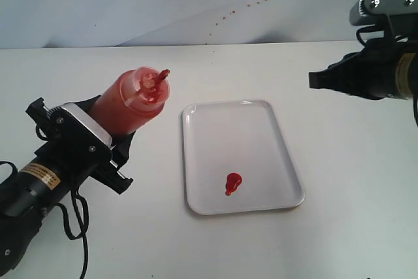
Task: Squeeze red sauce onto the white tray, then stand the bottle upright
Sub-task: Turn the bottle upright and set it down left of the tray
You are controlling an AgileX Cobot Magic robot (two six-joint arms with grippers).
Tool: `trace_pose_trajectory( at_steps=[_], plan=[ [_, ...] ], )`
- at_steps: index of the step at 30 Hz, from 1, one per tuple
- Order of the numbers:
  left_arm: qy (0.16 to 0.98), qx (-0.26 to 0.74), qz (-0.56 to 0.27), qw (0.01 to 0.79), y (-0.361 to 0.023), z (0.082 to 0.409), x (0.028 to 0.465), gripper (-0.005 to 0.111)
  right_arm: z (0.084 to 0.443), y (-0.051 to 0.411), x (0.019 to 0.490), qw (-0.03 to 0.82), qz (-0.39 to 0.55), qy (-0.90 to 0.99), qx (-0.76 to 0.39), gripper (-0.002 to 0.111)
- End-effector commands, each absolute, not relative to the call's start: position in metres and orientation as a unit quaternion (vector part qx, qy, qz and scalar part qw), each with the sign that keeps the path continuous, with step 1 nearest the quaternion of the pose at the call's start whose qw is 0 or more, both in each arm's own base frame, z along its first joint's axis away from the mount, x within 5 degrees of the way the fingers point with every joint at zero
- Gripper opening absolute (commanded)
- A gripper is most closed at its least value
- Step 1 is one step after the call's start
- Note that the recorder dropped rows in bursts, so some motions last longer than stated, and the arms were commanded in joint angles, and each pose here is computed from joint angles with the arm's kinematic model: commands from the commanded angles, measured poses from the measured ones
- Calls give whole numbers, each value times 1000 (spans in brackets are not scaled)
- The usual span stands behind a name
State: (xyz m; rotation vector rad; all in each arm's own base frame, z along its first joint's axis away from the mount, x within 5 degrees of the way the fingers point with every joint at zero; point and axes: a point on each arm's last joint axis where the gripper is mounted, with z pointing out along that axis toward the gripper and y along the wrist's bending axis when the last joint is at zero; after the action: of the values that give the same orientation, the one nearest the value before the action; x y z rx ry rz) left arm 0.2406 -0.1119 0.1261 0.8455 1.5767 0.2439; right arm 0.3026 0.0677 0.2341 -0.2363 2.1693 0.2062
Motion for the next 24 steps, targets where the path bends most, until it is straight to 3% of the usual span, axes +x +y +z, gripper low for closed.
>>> trace_pose_trajectory(
  at_steps=[1, 6, 11, 19, 24],
  plan=[
    [681, 323, 66, 654, -102, 136, 246, 0, 216, 67, 309, 436, 62, 892, -106, 0],
    [686, 313, -3, 657, -94, 136, 249, 0, 215, 70, 315, 434, 69, 891, -116, 0],
    [696, 289, -53, 655, -78, 138, 252, 0, 219, 86, 313, 429, 113, 867, -226, 0],
    [709, 264, -122, 643, -58, 138, 256, 0, 239, 113, 306, 489, 275, 786, -258, 0],
    [693, 300, -153, 637, -61, 140, 256, 0, 247, 123, 298, 506, 326, 732, -319, 0]
  ],
)
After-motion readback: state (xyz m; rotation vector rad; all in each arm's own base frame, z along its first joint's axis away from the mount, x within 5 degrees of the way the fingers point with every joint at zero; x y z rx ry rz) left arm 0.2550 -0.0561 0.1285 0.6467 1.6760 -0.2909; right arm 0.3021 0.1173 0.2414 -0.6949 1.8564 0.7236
